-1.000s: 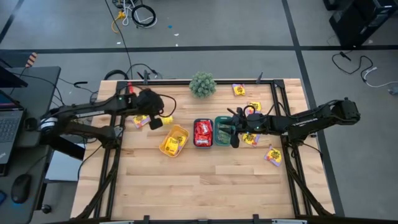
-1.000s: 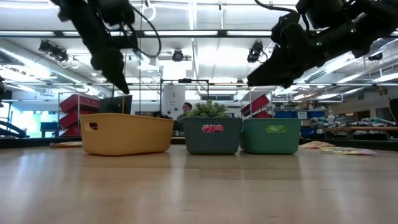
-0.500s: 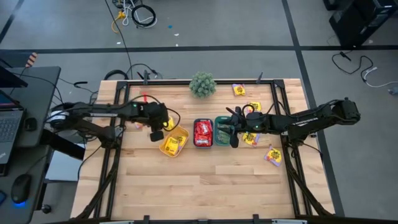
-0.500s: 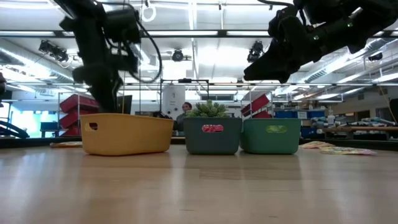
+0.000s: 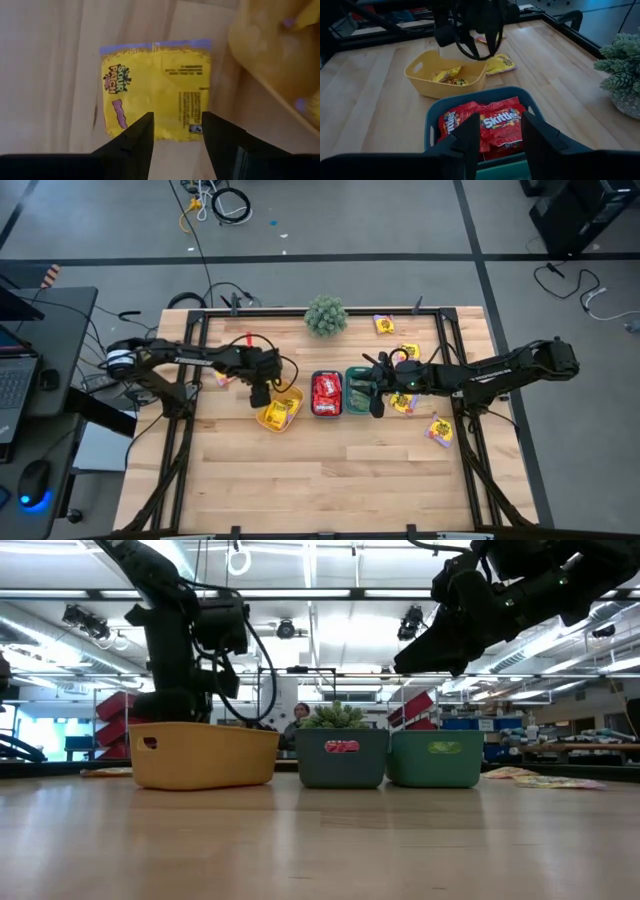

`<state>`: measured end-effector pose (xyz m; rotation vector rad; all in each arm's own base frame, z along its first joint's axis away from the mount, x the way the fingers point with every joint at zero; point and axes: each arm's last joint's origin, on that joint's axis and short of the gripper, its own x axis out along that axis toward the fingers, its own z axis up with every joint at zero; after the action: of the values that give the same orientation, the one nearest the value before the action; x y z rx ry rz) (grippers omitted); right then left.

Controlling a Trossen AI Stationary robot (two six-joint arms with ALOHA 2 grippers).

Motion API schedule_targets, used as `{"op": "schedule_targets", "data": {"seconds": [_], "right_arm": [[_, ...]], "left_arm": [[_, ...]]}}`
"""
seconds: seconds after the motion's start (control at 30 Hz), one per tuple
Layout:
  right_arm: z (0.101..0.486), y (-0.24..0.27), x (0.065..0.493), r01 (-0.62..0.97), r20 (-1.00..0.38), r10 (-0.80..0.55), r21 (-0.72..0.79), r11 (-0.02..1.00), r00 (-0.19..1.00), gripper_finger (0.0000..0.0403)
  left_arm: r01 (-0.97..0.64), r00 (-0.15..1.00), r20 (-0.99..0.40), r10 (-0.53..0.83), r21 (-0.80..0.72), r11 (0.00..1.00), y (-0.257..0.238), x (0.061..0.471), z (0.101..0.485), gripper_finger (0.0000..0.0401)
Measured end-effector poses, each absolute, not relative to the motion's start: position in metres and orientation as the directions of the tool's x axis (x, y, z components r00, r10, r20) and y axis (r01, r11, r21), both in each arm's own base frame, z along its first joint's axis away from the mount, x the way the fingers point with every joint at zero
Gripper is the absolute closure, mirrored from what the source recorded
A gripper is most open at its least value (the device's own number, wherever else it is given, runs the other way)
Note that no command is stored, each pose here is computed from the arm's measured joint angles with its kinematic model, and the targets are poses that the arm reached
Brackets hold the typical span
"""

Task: Sort candy
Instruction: Put the yellow candy pack into the yellow bin

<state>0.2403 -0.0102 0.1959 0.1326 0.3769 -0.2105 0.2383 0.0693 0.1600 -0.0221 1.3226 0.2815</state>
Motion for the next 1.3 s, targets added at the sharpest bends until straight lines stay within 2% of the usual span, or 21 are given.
{"op": "schedule_targets", "data": {"seconds": [0.27,0.37,0.53,0.57,0.7,0.8,0.93,1.03,1.2,1.3], "right_arm": [[0.196,-0.01,0.24,0.227,-0.378,-0.179,0.087,0.97,0.908,0.0275],[0.196,-0.01,0.24,0.227,-0.379,-0.179,0.086,0.97,0.908,0.0275],[0.196,-0.01,0.24,0.227,-0.379,-0.179,0.086,0.97,0.908,0.0275],[0.196,-0.01,0.24,0.227,-0.379,-0.179,0.086,0.97,0.908,0.0275],[0.196,-0.01,0.24,0.227,-0.38,-0.179,0.086,0.97,0.908,0.0275],[0.196,-0.01,0.24,0.227,-0.381,-0.179,0.085,0.97,0.907,0.0275],[0.196,-0.01,0.24,0.227,-0.381,-0.179,0.085,0.97,0.907,0.0275],[0.196,-0.011,0.24,0.23,-0.381,-0.181,0.085,0.97,0.907,0.0275],[0.196,-0.011,0.24,0.232,-0.38,-0.183,0.086,0.969,0.907,0.0275],[0.196,-0.011,0.24,0.232,-0.379,-0.183,0.086,0.969,0.907,0.0275]], "left_arm": [[-0.161,0.181,-0.966,0.183,0.154,0.975,0.074,0.242,0.148,0.024],[-0.147,0.183,-0.966,0.183,0.157,0.977,0.074,0.242,0.148,0.0272],[-0.138,0.183,-0.965,0.189,0.165,0.977,0.075,0.242,0.148,0.0378],[-0.141,0.182,-0.965,0.19,0.165,0.976,0.076,0.242,0.148,0.0388],[-0.157,0.146,-0.963,0.226,0.203,0.967,0.079,0.235,0.152,0.0393],[-0.173,0.161,-0.957,0.241,0.213,0.962,0.081,0.229,0.166,0.0399],[-0.193,0.205,-0.938,0.278,0.239,0.952,0.079,0.22,0.195,0.0399],[-0.187,0.296,-0.91,0.291,0.243,0.952,0.076,0.213,0.224,0.04],[-0.055,0.517,-0.843,0.15,0.142,0.988,0.054,0.21,0.259,0.04],[0.048,0.536,-0.84,0.079,0.123,0.991,0.038,0.214,0.262,0.0401]]}}
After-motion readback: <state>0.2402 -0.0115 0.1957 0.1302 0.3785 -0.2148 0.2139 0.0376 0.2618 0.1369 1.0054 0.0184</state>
